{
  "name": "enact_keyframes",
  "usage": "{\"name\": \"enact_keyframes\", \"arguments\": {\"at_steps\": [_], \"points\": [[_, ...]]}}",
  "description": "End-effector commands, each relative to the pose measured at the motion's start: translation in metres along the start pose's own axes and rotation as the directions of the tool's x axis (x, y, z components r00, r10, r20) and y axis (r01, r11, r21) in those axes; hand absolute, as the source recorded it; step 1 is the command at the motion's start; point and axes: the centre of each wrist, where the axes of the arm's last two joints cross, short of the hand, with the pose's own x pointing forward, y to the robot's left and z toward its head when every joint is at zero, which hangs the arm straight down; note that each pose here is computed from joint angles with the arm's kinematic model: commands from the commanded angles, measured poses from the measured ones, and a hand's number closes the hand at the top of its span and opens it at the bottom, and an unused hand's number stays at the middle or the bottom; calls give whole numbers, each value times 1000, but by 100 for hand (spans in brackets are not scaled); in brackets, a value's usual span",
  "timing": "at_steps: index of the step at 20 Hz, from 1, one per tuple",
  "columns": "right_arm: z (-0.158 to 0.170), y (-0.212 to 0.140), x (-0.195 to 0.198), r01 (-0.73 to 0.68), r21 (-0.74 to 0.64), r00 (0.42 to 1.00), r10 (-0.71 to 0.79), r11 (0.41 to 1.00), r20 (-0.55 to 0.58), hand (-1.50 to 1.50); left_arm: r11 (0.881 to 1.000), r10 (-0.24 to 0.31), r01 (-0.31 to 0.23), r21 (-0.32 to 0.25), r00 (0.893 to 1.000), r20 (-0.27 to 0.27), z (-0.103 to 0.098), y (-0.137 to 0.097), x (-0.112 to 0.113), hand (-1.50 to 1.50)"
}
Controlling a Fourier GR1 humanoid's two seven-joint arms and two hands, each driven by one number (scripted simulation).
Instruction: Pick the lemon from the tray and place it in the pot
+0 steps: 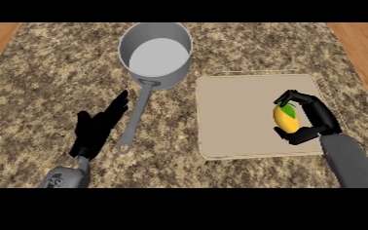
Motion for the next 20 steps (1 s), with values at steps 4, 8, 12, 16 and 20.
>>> {"name": "enact_keyframes", "arguments": {"at_steps": [4, 8, 12, 16, 20], "points": [[-60, 52, 37, -9, 66, 994, 2, 998, 107, 150, 999, 10, -9, 36, 1000, -21, 0, 13, 1, 0], [-55, 50, 58, -71, 54, 988, 63, 996, 143, 150, 999, 10, -9, 40, 1000, -24, 15, -5, -16, 0], [-82, 49, 95, -163, 15, 971, 158, 986, 182, 150, 1000, 25, -25, 17, 1000, -14, 0, 4, -3, 0], [-74, 58, 139, -267, -11, 936, 262, 964, 233, 150, 1000, 3, -3, 29, 1000, -30, 11, 8, 0, 0], [-99, 52, 192, -340, -15, 917, 335, 940, 216, 150, 999, 25, -25, 35, 1000, -5, -2, 2, -8, 0]]}}
